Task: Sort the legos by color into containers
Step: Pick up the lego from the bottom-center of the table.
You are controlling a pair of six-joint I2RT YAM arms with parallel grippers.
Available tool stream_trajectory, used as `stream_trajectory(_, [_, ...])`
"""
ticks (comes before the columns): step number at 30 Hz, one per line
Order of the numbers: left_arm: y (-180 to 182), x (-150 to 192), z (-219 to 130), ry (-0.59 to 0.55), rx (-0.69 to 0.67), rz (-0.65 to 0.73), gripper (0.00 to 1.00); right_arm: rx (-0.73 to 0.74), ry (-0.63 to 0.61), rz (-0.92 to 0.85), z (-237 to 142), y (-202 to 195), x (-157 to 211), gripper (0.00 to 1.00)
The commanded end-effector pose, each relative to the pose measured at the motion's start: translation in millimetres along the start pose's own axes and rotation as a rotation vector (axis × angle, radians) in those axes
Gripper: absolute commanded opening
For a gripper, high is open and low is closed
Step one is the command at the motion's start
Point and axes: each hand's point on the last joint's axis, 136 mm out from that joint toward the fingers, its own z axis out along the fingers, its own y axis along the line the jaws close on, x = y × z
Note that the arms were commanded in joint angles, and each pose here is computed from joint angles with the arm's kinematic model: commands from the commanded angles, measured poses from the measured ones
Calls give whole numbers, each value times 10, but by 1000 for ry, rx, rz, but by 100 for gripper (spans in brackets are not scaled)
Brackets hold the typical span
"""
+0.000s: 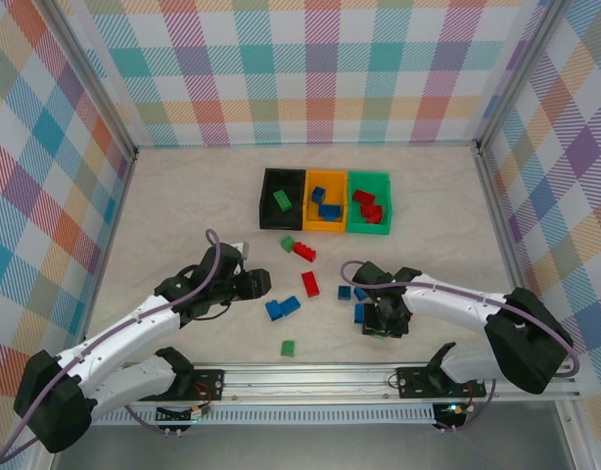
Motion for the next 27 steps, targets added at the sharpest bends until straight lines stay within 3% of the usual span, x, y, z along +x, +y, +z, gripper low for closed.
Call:
stream_trajectory(1, [-19,-3,-3,-10,11,-16,59,-127,-53,-57,20,341,-152,34])
stream_trajectory(6, [-38,1,-1,-11,17,-22,59,-143,-66,-74,-75,385,-145,26])
stream_trajectory(18, [31,27,33,-7,-17,-43,59,-206,-213,-140,-718,467,-275,25])
stream_trajectory(27, [6,59,77,20,-20,-96,59,-382,-366,-288,-1270,1242,-765,26])
